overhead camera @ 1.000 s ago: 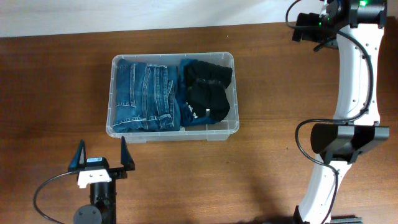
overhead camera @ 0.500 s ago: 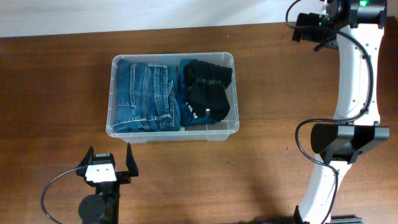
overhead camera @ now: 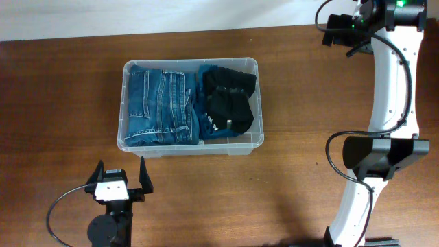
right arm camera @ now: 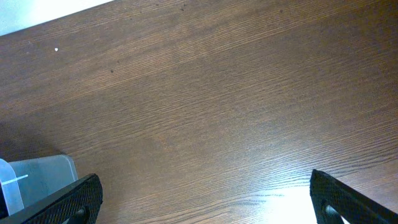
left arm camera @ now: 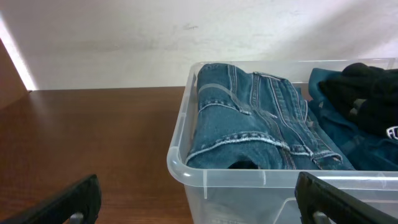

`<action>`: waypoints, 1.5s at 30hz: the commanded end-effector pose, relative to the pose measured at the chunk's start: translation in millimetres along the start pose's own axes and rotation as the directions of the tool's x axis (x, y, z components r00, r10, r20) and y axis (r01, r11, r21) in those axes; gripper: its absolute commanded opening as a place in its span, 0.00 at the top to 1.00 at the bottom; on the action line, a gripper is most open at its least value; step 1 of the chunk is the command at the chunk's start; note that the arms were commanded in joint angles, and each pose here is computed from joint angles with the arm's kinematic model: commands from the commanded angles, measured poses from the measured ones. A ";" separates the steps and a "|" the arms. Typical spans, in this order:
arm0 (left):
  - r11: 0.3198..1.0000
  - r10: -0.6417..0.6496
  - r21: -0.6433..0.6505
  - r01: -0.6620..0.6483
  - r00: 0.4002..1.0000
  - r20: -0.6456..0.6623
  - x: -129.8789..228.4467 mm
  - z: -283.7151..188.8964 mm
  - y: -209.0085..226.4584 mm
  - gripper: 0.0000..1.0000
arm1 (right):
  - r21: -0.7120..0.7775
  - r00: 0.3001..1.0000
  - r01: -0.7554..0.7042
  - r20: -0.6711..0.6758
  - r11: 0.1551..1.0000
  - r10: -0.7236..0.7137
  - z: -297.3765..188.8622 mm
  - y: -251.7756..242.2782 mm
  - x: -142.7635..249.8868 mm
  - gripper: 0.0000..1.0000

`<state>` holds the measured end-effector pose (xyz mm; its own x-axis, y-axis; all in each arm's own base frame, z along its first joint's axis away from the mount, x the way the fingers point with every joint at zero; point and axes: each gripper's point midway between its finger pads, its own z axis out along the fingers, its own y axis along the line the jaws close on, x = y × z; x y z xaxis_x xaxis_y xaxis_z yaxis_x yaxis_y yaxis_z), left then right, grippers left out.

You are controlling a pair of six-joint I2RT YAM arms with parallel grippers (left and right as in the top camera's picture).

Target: Pack container

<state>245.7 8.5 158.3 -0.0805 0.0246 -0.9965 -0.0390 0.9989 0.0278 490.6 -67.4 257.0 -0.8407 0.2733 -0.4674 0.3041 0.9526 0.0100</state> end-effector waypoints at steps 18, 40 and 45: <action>1.000 -0.003 0.013 0.003 1.000 0.001 2.0 0.2 -2.1 0.01 | -0.002 1.000 -0.005 0.016 1.000 0.005 -4.5 -0.1 -3.1 0.02; 1.000 -0.003 0.013 0.003 1.000 0.001 2.0 0.2 -2.1 0.01 | -0.088 0.936 0.009 0.350 0.996 0.022 -139.2 9.6 -28.2 0.02; 1.000 -0.003 0.013 0.003 1.000 0.001 2.0 0.2 -2.1 0.01 | -0.127 0.800 0.137 0.599 0.982 -0.034 -202.7 33.3 -45.4 0.02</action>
<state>245.7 8.5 158.3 -0.0805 0.0246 -0.9965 -0.0390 0.9989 0.0278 467.8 -40.6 434.5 -0.4700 0.1870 -0.8626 0.2072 0.9734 0.0981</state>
